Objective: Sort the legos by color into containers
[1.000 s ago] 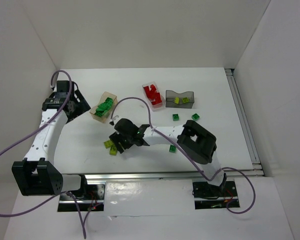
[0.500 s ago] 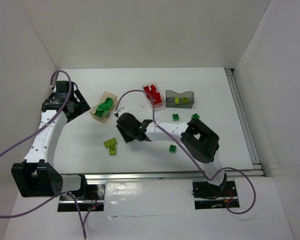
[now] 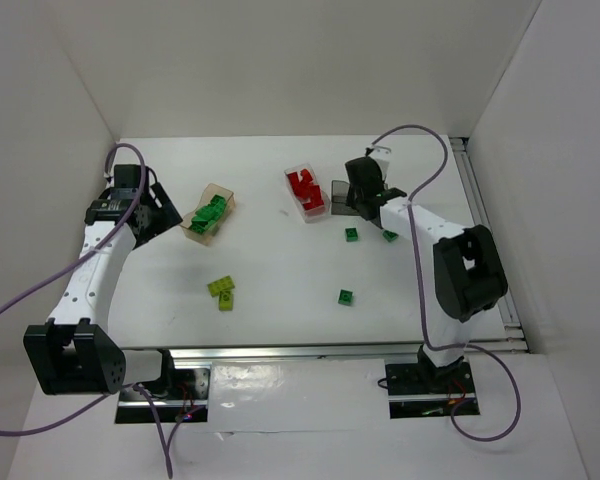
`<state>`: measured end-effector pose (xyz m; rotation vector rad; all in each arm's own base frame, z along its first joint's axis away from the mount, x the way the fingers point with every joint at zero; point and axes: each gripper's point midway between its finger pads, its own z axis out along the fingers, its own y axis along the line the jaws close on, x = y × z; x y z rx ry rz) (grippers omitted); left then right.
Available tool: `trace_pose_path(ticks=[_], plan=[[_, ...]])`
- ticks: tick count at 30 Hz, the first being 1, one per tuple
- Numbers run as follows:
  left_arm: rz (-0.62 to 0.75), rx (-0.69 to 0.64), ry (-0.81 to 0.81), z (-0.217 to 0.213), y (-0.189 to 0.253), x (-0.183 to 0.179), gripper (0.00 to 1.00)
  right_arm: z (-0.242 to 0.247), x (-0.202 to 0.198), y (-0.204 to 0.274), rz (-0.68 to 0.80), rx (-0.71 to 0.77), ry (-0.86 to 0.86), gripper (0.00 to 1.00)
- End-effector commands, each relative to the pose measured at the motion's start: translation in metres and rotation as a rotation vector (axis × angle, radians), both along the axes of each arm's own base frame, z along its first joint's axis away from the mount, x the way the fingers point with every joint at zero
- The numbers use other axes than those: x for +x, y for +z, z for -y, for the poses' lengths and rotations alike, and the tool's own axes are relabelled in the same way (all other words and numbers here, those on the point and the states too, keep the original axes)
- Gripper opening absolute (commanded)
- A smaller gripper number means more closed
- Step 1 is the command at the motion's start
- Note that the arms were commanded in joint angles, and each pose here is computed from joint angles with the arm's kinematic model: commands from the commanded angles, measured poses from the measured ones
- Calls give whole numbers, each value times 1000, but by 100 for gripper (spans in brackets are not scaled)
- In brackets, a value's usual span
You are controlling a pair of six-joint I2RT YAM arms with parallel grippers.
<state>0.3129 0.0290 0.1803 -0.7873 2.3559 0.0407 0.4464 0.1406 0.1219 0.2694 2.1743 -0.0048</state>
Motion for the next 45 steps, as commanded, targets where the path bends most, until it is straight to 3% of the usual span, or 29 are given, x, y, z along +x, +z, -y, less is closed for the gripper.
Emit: trace_pose_path(ticks=[1, 12, 14, 15, 16, 19, 22, 24, 28, 30, 36, 40, 45], plan=[[45, 5, -14, 0, 10, 3, 88, 25, 28, 10, 44, 8, -106, 39], [45, 5, -14, 0, 10, 3, 88, 6, 81, 17, 71, 28, -37, 42], [45, 5, -14, 0, 10, 3, 88, -7, 82, 6, 50, 20, -15, 47], [54, 5, -14, 0, 12, 2, 88, -8, 85, 12, 62, 25, -15, 53], [54, 5, -14, 0, 12, 2, 88, -13, 83, 5, 49, 21, -6, 66], [45, 12, -9, -2, 11, 0, 88, -20, 77, 16, 59, 12, 1, 79], [45, 12, -9, -2, 11, 0, 88, -20, 67, 34, 88, 19, 3, 83], [45, 12, -9, -2, 11, 0, 88, -22, 61, 47, 113, 30, 12, 79], [54, 12, -8, -1, 14, -1, 88, -63, 17, 49, 97, 60, 201, 71], [63, 21, -2, -3, 18, 1, 88, -109, -17, 46, 70, 75, 377, 71], [73, 33, 19, -7, 22, 2, 88, -228, -132, -2, -69, 75, 779, 91], [65, 45, 40, -11, 22, 2, 89, -286, -195, -21, -103, 83, 969, 94], [52, 58, 38, -12, 20, -1, 89, -320, -233, -34, -135, 62, 1038, 95]])
